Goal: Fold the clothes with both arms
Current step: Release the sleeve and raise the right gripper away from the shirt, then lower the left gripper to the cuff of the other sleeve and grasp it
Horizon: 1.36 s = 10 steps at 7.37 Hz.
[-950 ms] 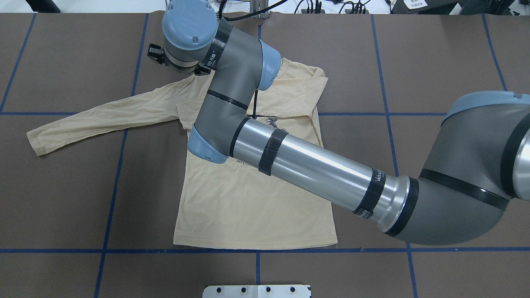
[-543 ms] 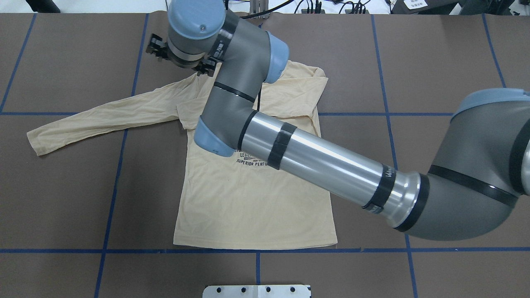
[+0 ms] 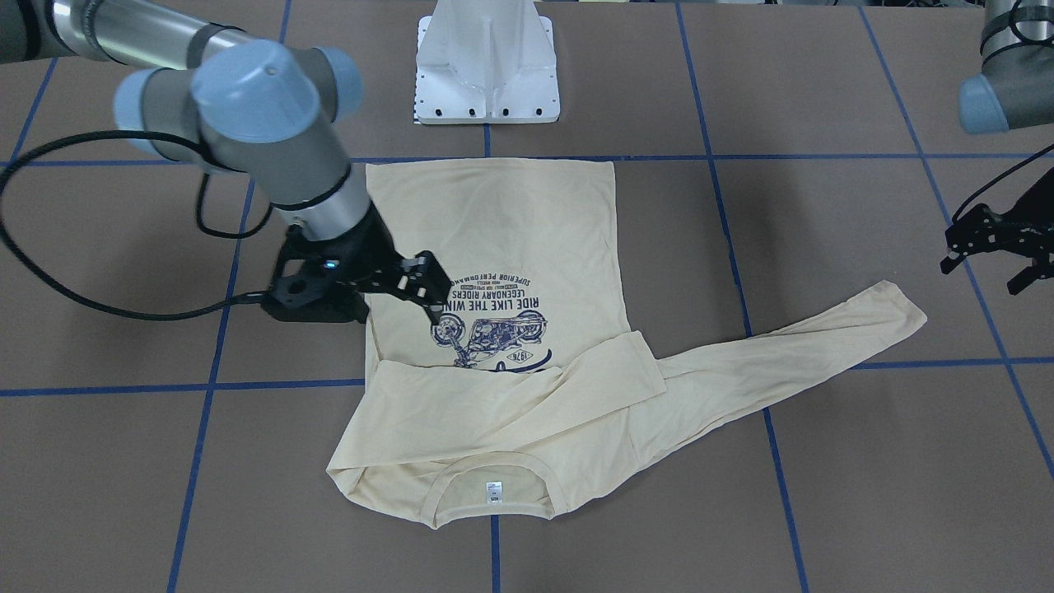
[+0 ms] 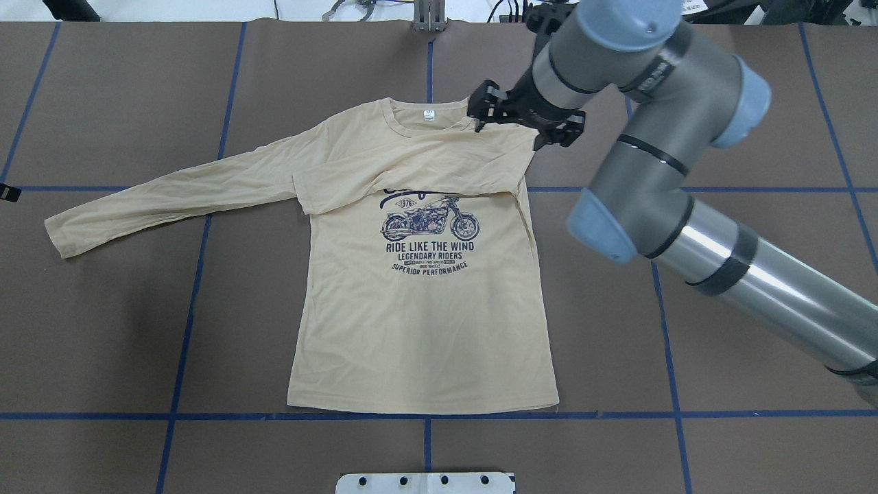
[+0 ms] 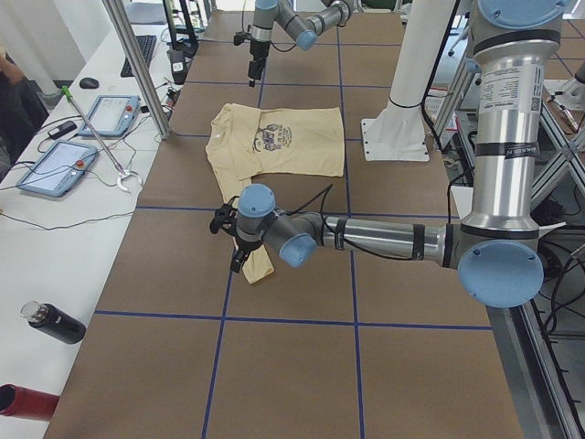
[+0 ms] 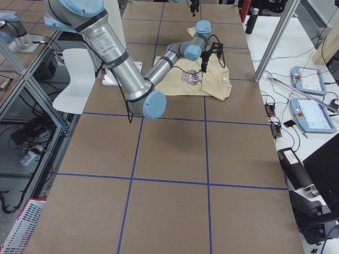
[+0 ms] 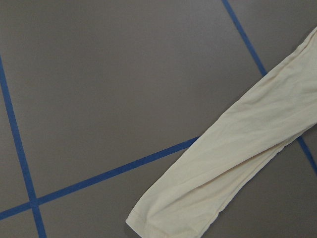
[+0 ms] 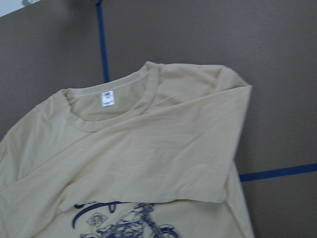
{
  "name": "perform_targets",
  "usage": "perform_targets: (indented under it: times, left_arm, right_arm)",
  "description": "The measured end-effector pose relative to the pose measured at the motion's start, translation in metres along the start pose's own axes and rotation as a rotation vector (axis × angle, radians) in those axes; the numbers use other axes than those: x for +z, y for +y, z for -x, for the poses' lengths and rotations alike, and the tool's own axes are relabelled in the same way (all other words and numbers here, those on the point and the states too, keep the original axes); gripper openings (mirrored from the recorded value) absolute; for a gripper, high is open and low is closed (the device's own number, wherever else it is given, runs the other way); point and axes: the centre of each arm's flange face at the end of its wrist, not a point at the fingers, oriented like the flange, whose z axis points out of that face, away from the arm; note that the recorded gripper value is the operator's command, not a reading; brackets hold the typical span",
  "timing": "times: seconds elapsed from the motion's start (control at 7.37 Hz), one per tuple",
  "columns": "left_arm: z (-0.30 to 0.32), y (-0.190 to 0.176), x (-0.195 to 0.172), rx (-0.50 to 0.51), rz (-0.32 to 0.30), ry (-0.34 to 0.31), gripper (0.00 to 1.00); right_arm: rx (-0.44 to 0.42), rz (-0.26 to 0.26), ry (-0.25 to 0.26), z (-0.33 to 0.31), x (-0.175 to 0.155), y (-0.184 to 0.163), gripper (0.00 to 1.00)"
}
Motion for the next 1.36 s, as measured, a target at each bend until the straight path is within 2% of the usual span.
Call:
perform_targets:
  times: [0.14, 0.27, 0.41, 0.54, 1.36]
  left_arm:
    - [0.018, -0.004, 0.024, -0.016, 0.018, -0.003, 0.69]
    - [0.029, -0.009, 0.039, -0.030, 0.033, -0.006, 0.67]
    - [0.037, -0.009, 0.050, -0.047, 0.051, -0.006, 0.65]
    - [0.042, -0.007, 0.057, -0.065, 0.068, 0.002, 0.56]
    - [0.018, -0.005, 0.080, -0.060, 0.117, 0.055, 0.55]
  right_arm:
    - [0.002, 0.005, 0.024, -0.054, -0.019, -0.004, 1.00]
    - [-0.008, 0.005, 0.045, -0.094, -0.030, 0.000, 1.00]
    - [-0.012, 0.004, 0.062, -0.118, -0.035, 0.004, 1.00]
    - [-0.011, 0.005, 0.075, -0.130, -0.036, 0.006, 1.00]
    - [-0.003, 0.012, 0.096, -0.145, -0.032, 0.009, 1.00]
